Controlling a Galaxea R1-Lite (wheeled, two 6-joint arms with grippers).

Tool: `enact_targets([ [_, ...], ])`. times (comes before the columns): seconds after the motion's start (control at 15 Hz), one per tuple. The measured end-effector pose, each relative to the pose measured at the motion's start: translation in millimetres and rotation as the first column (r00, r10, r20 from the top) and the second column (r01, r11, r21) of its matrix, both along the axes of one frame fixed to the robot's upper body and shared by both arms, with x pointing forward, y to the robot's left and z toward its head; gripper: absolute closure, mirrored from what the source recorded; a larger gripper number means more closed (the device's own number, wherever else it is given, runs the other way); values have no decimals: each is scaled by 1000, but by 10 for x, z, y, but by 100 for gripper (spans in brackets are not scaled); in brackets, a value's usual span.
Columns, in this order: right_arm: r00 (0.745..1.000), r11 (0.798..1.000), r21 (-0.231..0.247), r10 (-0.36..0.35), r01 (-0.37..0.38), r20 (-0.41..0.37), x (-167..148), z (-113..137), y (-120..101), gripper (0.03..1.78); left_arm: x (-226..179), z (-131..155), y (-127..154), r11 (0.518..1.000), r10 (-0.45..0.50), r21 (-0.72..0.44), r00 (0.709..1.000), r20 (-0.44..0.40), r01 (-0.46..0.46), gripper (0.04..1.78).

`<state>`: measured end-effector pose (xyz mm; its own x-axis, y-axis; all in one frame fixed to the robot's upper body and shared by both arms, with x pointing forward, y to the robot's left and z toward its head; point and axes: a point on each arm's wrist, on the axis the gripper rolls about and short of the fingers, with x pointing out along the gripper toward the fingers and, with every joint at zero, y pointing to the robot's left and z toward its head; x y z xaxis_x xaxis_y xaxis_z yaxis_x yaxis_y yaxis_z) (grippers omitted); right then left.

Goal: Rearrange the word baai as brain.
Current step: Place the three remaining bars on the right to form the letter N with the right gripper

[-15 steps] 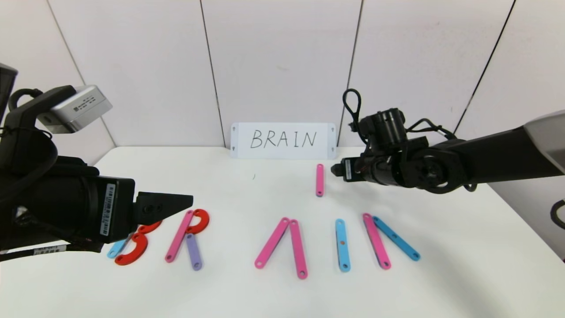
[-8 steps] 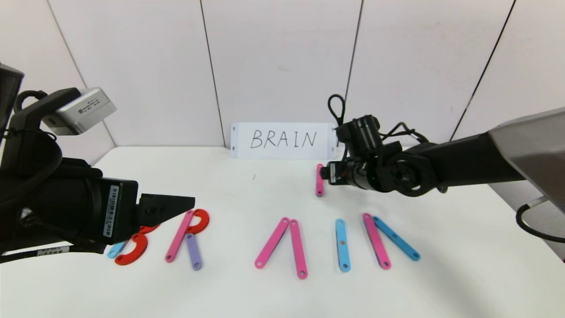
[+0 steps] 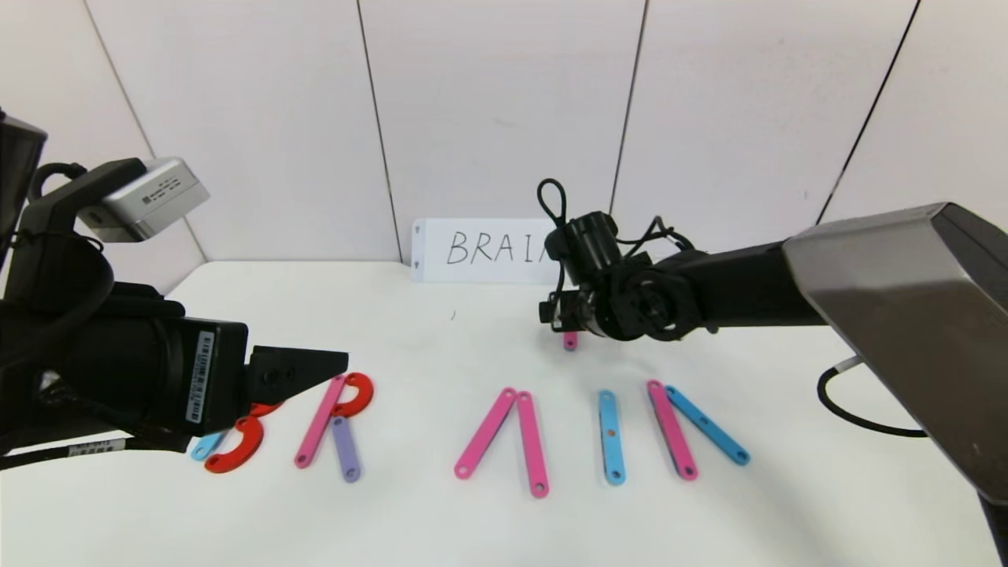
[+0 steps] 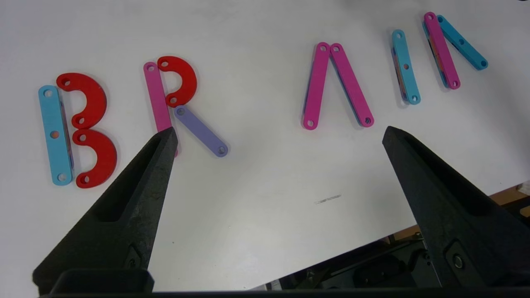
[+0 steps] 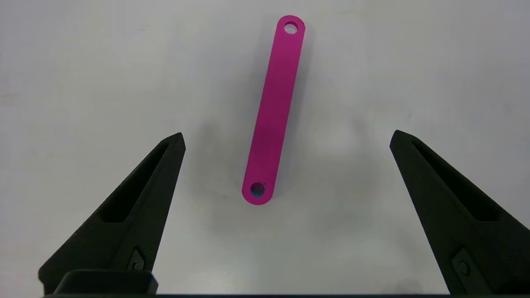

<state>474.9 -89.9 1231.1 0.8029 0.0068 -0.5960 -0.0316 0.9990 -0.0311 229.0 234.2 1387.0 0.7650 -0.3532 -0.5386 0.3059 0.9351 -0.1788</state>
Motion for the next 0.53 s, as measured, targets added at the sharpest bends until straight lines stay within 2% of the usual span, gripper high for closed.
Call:
enact_targets([
  [0.33,999,999,-6,-36,36,-19,163,-184,65,8,-1,2,0,1000,-1,0,1000,1,1,9],
  [0.53,997,996,-30,-82,81,-11,268,-315,75,8,0,1,-1,1000,0,1,1000,1,0,9],
])
